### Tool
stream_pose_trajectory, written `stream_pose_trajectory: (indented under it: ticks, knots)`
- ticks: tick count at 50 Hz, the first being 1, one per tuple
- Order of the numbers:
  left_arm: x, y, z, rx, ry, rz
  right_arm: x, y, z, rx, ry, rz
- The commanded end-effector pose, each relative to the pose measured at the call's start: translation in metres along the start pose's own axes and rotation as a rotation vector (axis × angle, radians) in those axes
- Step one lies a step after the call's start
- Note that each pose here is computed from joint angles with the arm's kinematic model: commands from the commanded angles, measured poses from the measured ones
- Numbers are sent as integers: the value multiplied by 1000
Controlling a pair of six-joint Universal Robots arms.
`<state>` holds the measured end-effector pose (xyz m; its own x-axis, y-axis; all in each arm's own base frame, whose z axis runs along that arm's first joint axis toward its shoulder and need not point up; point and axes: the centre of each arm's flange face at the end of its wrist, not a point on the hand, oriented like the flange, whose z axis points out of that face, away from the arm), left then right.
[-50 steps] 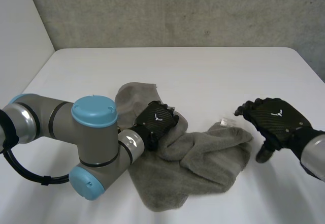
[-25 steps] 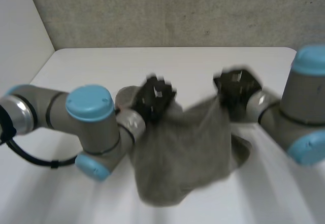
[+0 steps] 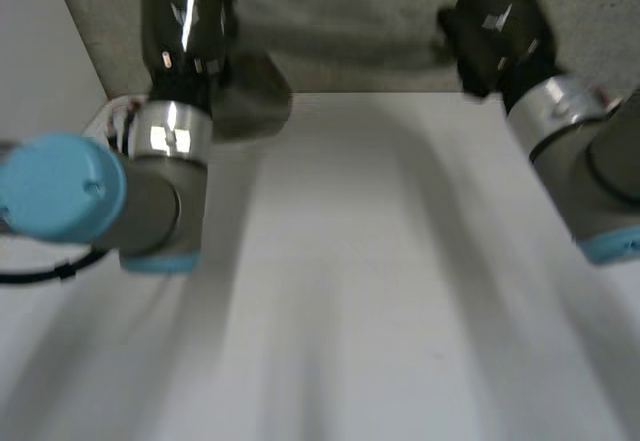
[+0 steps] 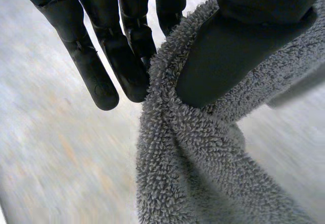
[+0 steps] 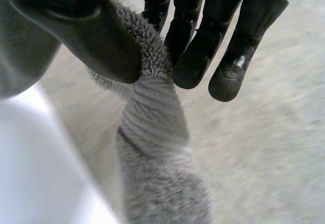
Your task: Fold the towel.
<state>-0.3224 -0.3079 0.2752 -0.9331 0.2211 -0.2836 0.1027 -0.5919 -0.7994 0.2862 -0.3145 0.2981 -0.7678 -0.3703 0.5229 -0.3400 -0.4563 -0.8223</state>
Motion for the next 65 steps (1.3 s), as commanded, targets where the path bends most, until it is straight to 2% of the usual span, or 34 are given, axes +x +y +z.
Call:
stream_pose_trajectory:
  ticks: [1,5,8,10,13,18,24,26,30,32,35,37,38,40,41,42,43,45,48,57,62,65]
  knots:
    - [16,57,-74,-263,112,31,-56,68,-37,-193,-224,-107]
    - [24,74,-120,-429,199,46,-73,89,-56,-274,-298,-129]
    - [27,75,-134,-486,235,53,-83,99,-72,-334,-354,-167]
    - [34,69,-157,-582,312,58,-83,103,-85,-393,-401,-210]
    - [38,58,-174,-671,388,63,-82,100,-90,-415,-421,-224]
    - [33,43,-189,-791,453,73,-69,72,-107,-464,-475,-239]
    - [42,19,-214,-860,573,80,-62,59,-119,-520,-537,-226]
    - [46,12,-221,-866,600,77,-54,61,-131,-598,-605,-256]
    - [50,-1,-226,-855,634,68,-48,64,-138,-644,-661,-298]
    - [48,-13,-221,-814,627,58,-45,64,-135,-637,-653,-300]
    - [42,-21,-209,-776,592,48,-38,65,-123,-598,-564,-273]
    - [37,-20,-201,-765,563,49,-24,56,-110,-539,-430,-189]
    - [37,-20,-201,-765,563,49,-24,56,-110,-538,-430,-189]
    - [20,-13,-177,-757,472,51,-10,57,-102,-523,-308,-50]
    - [20,-13,-176,-756,472,51,-9,57,-102,-523,-308,-49]
    - [10,-10,-164,-748,426,51,-6,58,-100,-522,-276,26]
    - [1,-8,-152,-736,388,51,-6,58,-100,-522,-275,27]
    - [-5,-6,-140,-718,365,45,-6,59,-99,-517,-258,153]
    - [-16,-2,-116,-683,356,30,-8,60,-101,-520,-272,236]
    - [-23,31,-83,-736,427,2,-22,71,-113,-564,-325,273]
    - [-22,63,-75,-882,481,25,-28,74,-117,-580,-349,261]
    - [-21,68,-74,-900,499,38,-29,75,-118,-585,-355,256]
